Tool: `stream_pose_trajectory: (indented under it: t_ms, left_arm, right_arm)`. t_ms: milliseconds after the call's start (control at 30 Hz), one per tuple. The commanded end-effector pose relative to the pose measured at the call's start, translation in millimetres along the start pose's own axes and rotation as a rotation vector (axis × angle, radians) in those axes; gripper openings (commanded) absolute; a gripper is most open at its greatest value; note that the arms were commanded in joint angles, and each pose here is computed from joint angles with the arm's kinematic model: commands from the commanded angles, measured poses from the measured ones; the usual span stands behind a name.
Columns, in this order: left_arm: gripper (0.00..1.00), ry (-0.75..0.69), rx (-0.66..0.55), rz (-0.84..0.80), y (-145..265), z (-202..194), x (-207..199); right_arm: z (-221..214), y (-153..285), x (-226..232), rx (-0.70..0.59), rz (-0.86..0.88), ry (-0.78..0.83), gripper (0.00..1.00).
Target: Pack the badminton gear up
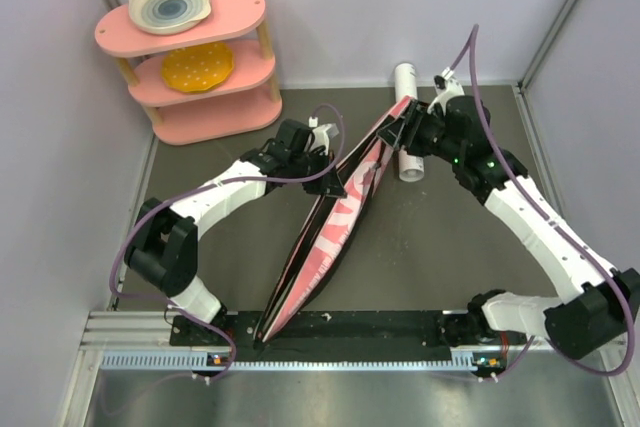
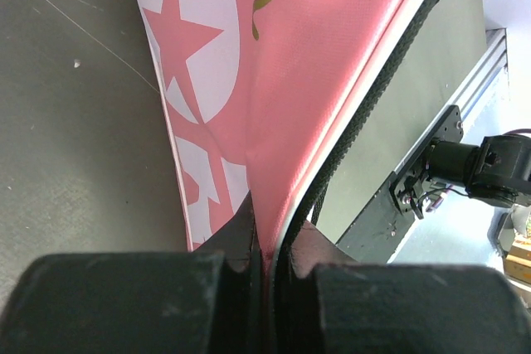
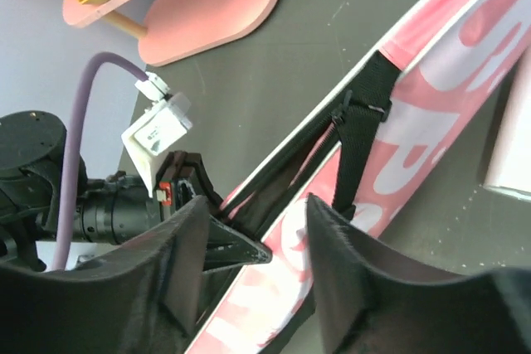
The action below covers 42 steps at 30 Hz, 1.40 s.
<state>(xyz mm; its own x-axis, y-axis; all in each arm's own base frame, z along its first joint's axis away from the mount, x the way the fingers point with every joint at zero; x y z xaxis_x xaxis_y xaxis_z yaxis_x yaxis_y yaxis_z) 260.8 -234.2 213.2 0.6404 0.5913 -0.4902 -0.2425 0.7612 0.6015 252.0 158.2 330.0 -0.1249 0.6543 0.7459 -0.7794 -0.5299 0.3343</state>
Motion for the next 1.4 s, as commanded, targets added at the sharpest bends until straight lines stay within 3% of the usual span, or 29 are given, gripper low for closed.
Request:
stream_pose_trajectory:
  t_ms: [0,100,433,767,1167,1367]
  left_arm:
    - [0.0,-0.029,-0.068,-0.05,15,11,-16]
    - [0.0,-0.024,-0.064,-0.047,14,10,-15]
    - [0.0,0.008,-0.063,-0.026,13,10,-14]
    - [0.0,0.005,-0.062,-0.021,14,10,-14]
    - [0.0,0.001,-0.06,-0.034,14,9,-16]
    - [0.0,-0.003,-0.052,-0.04,12,8,-17]
  right_arm:
    - [8,-16,10,0.055,0.067,0.009,0.45]
    - [-1,-30,8,0.09,0.129,-0.044,0.44]
    - [-20,-54,-12,0.102,-0.001,-0.038,0.48]
    - [-16,-57,-29,0.012,-0.187,-0.032,0.51]
    - [5,-70,-18,-0.018,-0.125,0.021,0.53]
    - [13,-74,-12,-0.029,-0.107,0.072,0.48]
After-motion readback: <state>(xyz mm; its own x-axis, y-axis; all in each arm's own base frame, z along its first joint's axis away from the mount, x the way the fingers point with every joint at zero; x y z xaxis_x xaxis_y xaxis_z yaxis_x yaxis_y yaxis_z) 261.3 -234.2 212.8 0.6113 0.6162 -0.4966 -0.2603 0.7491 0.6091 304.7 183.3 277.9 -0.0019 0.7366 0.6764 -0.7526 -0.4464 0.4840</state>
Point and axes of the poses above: each gripper's point midway between its finger pads, its own y axis back along the fingers, its own x axis along the line the jaws close on, z = x × y, the point moved 10 cm from there along y, back along the fingers, and after that the axes turned 14 degrees about -y, right-handed, at the moved point
